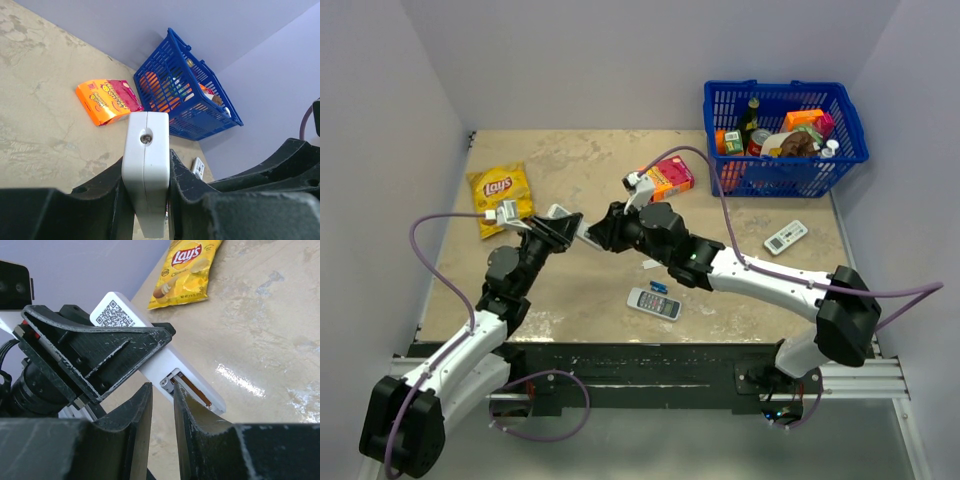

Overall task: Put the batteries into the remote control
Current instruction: Load the battery into the remote control.

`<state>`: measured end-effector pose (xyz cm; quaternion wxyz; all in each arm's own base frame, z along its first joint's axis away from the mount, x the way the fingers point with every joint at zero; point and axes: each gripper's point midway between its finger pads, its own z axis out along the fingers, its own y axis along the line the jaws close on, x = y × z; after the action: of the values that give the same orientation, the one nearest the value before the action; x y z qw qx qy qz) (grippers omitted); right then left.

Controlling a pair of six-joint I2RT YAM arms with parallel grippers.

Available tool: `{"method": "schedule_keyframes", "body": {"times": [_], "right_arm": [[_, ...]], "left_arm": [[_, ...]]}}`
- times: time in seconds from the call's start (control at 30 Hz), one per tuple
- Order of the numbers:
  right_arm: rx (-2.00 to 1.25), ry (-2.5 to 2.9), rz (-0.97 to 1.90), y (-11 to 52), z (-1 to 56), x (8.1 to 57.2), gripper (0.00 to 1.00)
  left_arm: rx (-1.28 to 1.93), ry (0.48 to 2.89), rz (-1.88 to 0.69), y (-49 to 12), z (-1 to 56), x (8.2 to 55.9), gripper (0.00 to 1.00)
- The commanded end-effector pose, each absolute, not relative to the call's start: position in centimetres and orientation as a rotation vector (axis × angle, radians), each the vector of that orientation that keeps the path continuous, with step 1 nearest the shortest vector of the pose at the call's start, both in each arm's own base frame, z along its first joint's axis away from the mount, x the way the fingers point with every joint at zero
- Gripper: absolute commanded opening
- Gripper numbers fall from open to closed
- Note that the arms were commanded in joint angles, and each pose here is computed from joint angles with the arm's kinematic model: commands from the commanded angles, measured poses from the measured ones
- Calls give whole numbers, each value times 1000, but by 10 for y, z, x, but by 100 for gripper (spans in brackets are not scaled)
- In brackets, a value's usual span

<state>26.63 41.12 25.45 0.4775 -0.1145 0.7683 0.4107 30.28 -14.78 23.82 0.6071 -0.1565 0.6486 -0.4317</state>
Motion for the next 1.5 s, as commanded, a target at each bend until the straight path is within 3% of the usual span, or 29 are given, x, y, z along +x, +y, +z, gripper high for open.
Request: {"method": "schedule_keyframes", "body": {"times": [0.0, 1.47], "right_arm": [[-238, 1820, 1049, 424, 276, 269, 28], [-222, 1839, 1028, 443, 257, 270, 21]], "left_arm": [[-343, 1422, -974, -143, 255, 301, 0], [-332, 1389, -948, -142, 267, 298, 0]]}}
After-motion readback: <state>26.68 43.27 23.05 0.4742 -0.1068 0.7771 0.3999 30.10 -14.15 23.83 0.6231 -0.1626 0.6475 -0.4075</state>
